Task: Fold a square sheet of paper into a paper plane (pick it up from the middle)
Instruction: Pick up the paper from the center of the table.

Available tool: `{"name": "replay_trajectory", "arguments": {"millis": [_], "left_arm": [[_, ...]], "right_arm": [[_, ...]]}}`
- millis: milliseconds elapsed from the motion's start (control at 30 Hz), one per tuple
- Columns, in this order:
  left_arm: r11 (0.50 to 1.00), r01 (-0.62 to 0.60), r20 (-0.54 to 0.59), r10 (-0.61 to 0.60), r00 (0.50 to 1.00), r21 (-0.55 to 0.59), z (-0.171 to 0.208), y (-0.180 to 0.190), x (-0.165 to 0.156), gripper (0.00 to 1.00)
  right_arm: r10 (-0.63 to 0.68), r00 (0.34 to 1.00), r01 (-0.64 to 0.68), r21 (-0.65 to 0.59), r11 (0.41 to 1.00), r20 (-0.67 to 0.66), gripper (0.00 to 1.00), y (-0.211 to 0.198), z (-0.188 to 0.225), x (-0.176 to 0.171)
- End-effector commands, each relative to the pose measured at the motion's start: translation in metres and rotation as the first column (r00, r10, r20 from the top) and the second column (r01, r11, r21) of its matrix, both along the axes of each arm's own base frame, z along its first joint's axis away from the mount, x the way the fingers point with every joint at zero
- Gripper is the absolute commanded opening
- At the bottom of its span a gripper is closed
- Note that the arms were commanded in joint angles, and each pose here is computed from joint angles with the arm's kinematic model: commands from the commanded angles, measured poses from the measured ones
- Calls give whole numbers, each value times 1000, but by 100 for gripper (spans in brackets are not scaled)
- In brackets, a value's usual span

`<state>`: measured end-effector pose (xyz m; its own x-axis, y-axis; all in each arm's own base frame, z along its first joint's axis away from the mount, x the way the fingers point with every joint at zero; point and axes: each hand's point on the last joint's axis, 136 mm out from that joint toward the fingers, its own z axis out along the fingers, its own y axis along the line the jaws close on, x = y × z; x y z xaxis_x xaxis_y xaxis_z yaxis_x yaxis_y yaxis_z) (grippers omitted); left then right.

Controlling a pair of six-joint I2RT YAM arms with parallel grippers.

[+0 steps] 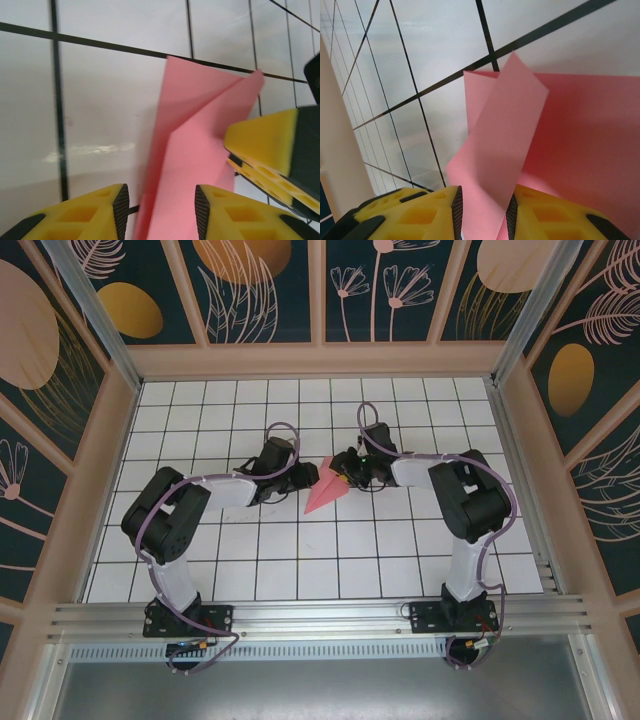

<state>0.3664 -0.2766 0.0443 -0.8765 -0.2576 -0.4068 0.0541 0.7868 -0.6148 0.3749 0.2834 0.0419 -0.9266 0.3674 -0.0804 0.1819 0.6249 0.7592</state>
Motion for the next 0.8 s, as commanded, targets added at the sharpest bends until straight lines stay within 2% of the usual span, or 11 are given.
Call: {"name": "replay_trajectory", "arguments": {"millis": [0, 167, 267, 367, 400, 467, 567, 667, 767], "left_arm": [[999, -46, 2, 47, 999, -4, 4, 16, 3, 47], [997, -74, 22, 74, 997, -23, 10, 29, 4, 59], [996, -85, 55, 85, 995, -16, 15, 36, 5, 70], [996, -89, 117, 90, 989, -14, 35, 42, 6, 80], [996, -89, 135, 90, 987, -9, 40, 44, 6, 84], [996, -93, 168, 92, 981, -2, 50, 50, 7, 98], [997, -79, 226, 76, 971, 5, 73, 55, 5, 98], [999, -44, 302, 38, 952, 12, 108, 55, 3, 98], [1000, -4, 340, 14, 940, -30, 131, 50, -2, 99]], "right_arm": [[34, 999, -37, 74, 997, 31, 30, 14, 7, -6], [48, 997, -52, 75, 996, 61, 26, 19, 6, -10], [58, 995, -63, 66, 996, 82, 19, 20, 5, -11], [66, 991, -75, 74, 994, 117, 8, 22, 10, -9], [70, 987, -82, 86, 993, 142, 6, 23, 16, -8], [77, 977, -99, 107, 989, 198, 4, 25, 32, -7], [116, 946, -167, 148, 975, 303, 3, 28, 66, -8], [201, 881, -307, 195, 931, 428, 3, 34, 105, -21], [249, 828, -392, 201, 898, 503, 4, 32, 132, -30]]}}
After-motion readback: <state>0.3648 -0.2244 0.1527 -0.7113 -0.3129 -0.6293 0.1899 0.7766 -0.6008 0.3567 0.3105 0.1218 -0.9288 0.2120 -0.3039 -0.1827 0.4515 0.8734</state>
